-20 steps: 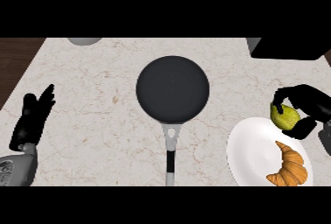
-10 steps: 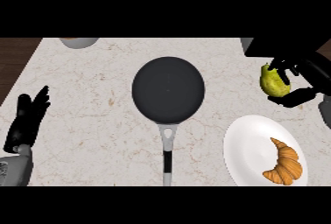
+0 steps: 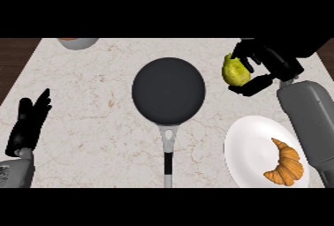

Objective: Pick the pear from the plate and place it in the pan

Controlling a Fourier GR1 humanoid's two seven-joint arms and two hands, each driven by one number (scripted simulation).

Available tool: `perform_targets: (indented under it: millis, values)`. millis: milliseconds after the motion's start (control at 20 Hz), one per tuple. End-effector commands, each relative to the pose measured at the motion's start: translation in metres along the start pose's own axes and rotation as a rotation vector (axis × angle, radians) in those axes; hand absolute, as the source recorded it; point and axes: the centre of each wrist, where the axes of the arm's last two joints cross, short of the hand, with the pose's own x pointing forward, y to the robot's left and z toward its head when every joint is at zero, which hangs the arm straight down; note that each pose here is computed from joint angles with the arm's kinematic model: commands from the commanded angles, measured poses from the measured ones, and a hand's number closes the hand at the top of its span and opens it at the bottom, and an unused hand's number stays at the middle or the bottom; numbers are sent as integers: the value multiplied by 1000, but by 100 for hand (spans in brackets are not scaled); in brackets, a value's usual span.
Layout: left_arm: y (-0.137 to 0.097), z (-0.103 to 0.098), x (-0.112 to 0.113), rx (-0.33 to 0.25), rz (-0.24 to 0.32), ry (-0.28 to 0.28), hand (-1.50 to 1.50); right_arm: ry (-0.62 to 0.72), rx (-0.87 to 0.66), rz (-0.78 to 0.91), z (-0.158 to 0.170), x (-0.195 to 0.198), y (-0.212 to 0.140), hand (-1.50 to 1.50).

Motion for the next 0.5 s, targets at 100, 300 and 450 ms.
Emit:
perform_targets:
  millis: [100, 300, 450]
  values:
    - [0, 9, 8, -7, 0, 3, 0, 33, 23, -116, -51, 43, 49, 150]
    - [-2, 1, 23, 10, -6, -20, 0, 55, 31, -181, -82, 58, 60, 150]
    - [10, 1, 9, -15, 4, -11, 0, 68, 60, -187, -85, 64, 94, 150]
